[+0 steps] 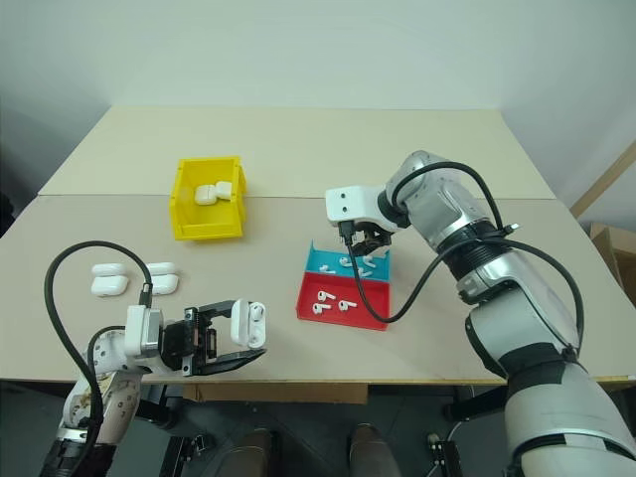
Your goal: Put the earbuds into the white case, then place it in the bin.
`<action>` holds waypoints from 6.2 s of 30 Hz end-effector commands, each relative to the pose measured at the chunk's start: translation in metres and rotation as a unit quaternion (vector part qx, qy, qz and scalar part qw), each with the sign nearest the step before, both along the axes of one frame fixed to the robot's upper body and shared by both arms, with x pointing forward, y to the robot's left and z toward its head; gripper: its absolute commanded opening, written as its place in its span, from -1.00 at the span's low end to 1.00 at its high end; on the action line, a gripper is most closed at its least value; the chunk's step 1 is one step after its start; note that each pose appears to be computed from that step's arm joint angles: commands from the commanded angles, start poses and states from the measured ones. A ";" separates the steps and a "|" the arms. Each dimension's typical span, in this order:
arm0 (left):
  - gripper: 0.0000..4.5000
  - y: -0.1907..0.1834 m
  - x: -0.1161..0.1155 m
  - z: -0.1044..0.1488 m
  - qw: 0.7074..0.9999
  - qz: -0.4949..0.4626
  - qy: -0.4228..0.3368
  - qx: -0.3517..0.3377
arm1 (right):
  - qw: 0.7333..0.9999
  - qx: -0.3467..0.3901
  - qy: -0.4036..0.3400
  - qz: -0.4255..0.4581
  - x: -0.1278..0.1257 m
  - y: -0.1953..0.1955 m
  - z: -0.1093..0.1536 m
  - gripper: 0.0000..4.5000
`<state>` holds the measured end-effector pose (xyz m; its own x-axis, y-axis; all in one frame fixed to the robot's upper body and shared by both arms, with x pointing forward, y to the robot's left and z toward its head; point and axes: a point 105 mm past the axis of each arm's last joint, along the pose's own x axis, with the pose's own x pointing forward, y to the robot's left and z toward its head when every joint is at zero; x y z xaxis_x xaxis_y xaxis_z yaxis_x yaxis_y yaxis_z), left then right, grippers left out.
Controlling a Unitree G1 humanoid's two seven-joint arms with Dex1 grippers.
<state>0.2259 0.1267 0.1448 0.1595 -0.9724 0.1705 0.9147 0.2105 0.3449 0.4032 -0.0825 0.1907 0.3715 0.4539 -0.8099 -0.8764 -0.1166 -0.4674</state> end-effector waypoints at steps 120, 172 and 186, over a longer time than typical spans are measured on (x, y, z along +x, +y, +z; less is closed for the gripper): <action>0.22 -0.055 0.021 0.082 0.995 -0.040 -0.038 -0.084 | 0.747 0.653 0.033 0.123 -0.196 0.002 0.085 -0.67; 0.22 -0.056 0.025 0.078 0.994 -0.048 -0.055 -0.084 | 0.783 0.610 0.029 0.121 -0.188 0.016 0.063 -0.67; 0.22 -0.057 0.025 0.078 0.994 -0.047 -0.060 -0.085 | 0.790 0.602 0.014 0.112 -0.183 0.018 0.060 -0.12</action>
